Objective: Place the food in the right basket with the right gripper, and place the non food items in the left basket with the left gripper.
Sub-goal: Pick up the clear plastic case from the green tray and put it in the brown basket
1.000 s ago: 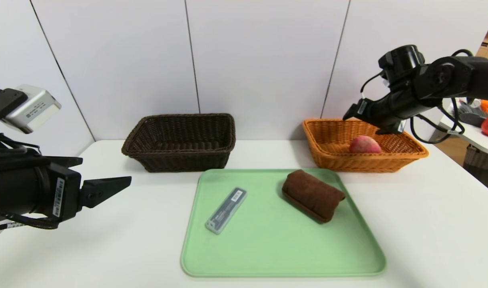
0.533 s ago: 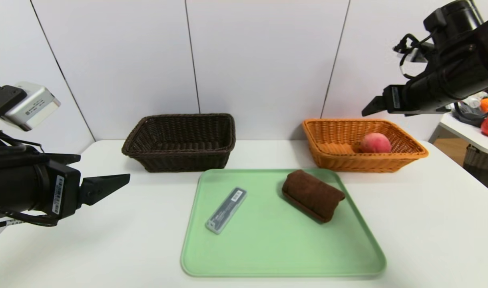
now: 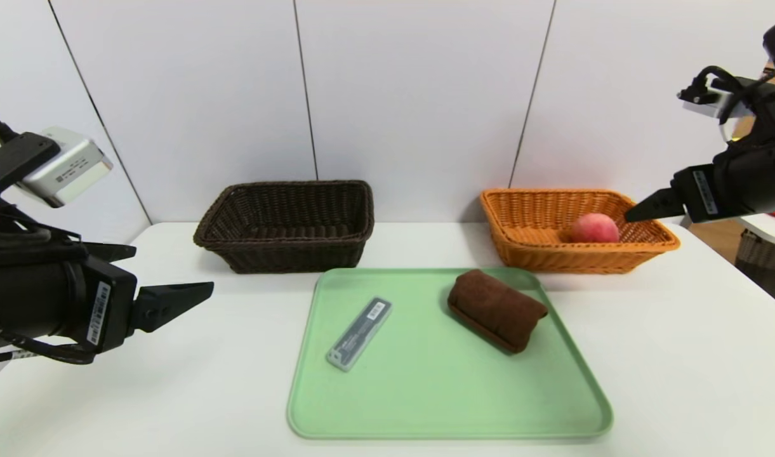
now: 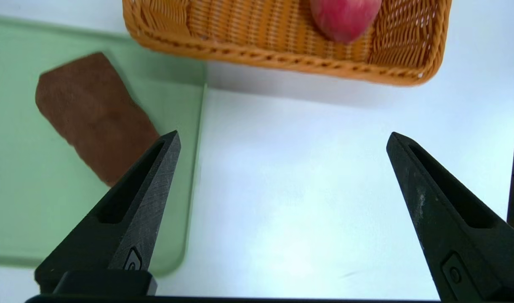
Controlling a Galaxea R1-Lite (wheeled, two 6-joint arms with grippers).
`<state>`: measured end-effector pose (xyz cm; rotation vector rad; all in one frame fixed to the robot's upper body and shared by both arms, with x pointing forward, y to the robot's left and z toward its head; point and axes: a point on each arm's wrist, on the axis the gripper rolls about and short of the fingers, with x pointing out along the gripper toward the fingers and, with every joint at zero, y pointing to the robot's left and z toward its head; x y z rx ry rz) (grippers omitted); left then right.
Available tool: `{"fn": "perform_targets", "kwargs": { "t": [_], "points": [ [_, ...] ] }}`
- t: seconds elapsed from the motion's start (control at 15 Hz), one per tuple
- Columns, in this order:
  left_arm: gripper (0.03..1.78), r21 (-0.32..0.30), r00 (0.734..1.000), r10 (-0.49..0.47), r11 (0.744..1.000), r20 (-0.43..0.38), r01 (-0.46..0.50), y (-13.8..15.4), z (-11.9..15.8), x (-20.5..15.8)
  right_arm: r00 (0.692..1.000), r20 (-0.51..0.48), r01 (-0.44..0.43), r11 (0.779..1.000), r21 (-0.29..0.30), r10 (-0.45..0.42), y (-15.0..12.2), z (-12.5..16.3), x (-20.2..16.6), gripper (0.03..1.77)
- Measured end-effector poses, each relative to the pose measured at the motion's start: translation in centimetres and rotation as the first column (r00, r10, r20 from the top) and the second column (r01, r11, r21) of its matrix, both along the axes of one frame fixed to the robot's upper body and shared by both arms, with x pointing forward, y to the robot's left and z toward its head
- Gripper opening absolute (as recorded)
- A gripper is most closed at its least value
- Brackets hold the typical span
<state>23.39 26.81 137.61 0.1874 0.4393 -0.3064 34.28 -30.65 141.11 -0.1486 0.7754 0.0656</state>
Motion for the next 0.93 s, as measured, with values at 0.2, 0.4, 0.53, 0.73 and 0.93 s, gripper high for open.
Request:
{"fn": "perform_targets", "kwargs": {
  "t": [0.2,0.4,0.53,0.73,0.93],
  "points": [
    [1.69,-0.007,1.000,-0.019,1.000,0.010,0.019,-0.9,0.9,0.9,1.000,0.003,0.009,1.000,0.001,-0.009,-0.3,-0.2,-2.3,1.69],
    [1.69,-0.003,0.999,-0.019,1.000,0.047,0.020,-2.5,2.8,2.2,1.000,0.013,0.000,1.000,0.000,0.000,-0.3,-0.2,-4.7,1.69],
    [1.69,0.018,0.998,-0.059,0.998,0.010,0.059,-4.5,2.8,3.1,1.000,0.019,-0.009,1.000,0.000,0.009,-0.3,-0.3,-5.9,1.69],
    [1.69,0.028,0.991,-0.119,0.992,-0.055,0.121,-8.0,1.6,4.7,1.000,0.029,-0.011,1.000,0.000,0.011,-0.5,-0.4,-7.7,1.69],
    [1.69,0.053,0.980,-0.169,0.983,-0.110,0.175,-11.2,0.1,6.2,0.999,0.047,-0.003,1.000,0.004,0.003,-0.8,-0.2,-8.9,1.69]
  ]
}}
